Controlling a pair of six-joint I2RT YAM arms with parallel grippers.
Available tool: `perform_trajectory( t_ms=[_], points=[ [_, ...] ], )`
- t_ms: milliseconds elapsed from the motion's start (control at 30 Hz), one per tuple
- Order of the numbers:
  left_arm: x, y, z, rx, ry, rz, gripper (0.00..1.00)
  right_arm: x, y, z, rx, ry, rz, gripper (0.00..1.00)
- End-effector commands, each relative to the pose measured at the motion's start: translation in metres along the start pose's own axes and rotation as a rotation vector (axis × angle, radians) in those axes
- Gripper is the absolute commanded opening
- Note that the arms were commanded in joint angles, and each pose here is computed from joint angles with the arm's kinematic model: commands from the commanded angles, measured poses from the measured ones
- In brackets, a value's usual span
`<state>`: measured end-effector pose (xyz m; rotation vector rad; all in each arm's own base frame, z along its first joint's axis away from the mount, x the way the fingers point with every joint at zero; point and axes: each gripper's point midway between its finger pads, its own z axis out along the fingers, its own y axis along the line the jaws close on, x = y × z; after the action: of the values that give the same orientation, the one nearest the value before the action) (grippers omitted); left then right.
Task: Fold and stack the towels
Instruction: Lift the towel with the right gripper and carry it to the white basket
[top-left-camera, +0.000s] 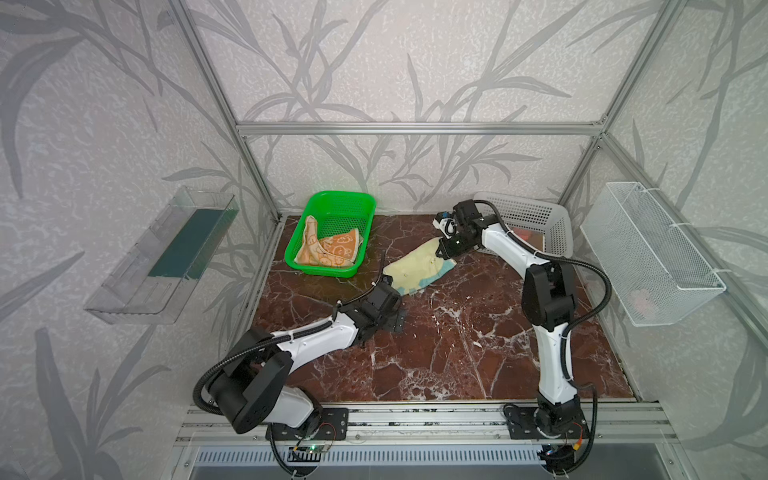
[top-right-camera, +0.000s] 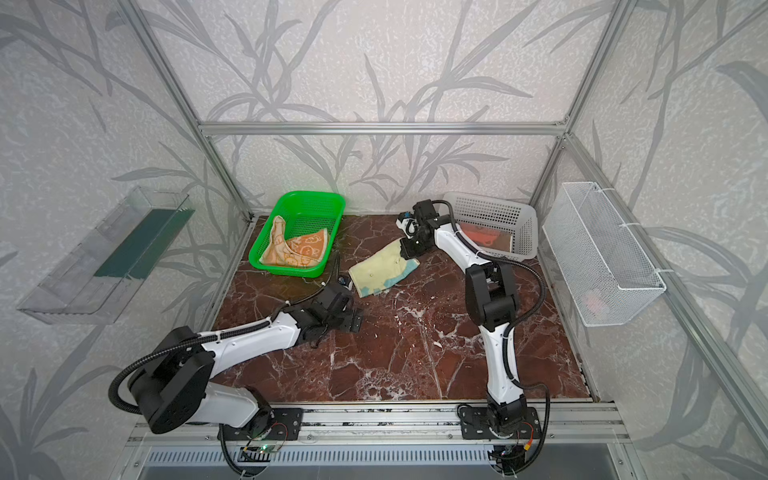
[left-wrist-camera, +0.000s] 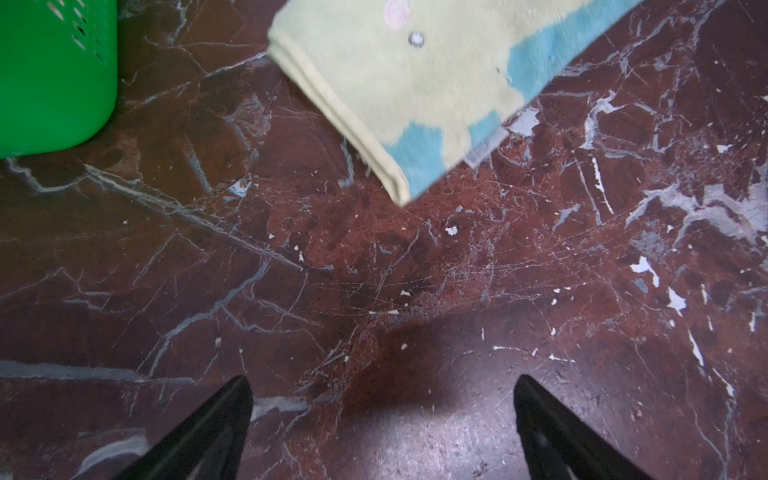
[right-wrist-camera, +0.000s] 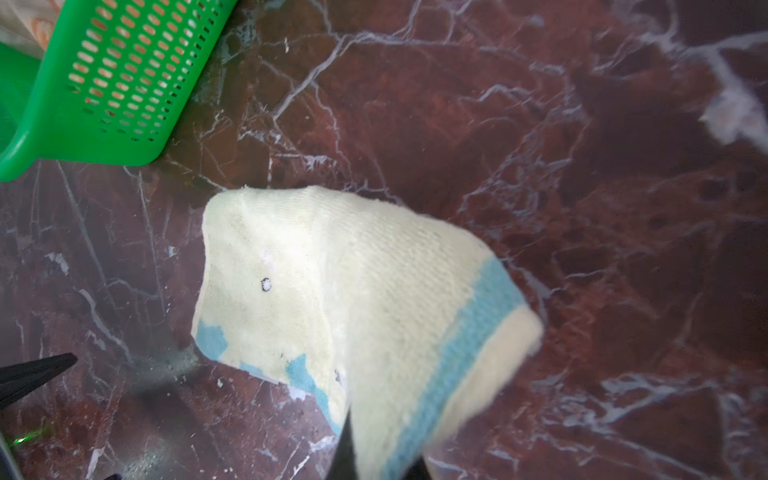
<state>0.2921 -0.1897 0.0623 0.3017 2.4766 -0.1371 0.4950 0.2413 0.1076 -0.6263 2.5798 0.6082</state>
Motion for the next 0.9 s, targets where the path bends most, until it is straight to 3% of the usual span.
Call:
perform_trajectory(
  t_ms=[0, 367, 600, 867],
  points=[
    [-0.006, -0.001, -0.001, -0.011, 0.007, 0.012, 0.98, 0.003, -0.021, -0.004, 0.05, 0.063, 0.018, 0.0],
    [-0.008, 0.0, -0.001, -0.022, 0.006, 0.031, 0.98, -0.041, -0.072, -0.033, 0.13, -0.002, 0.085, 0.0],
    [-0.009, -0.004, 0.0, -0.008, 0.02, 0.044, 0.97, -0.066, -0.104, -0.059, 0.124, -0.135, 0.178, 0.0],
    [-0.009, -0.006, -0.001, 0.002, 0.028, 0.046, 0.96, -0.071, -0.139, -0.094, 0.167, -0.202, 0.231, 0.0]
  ],
)
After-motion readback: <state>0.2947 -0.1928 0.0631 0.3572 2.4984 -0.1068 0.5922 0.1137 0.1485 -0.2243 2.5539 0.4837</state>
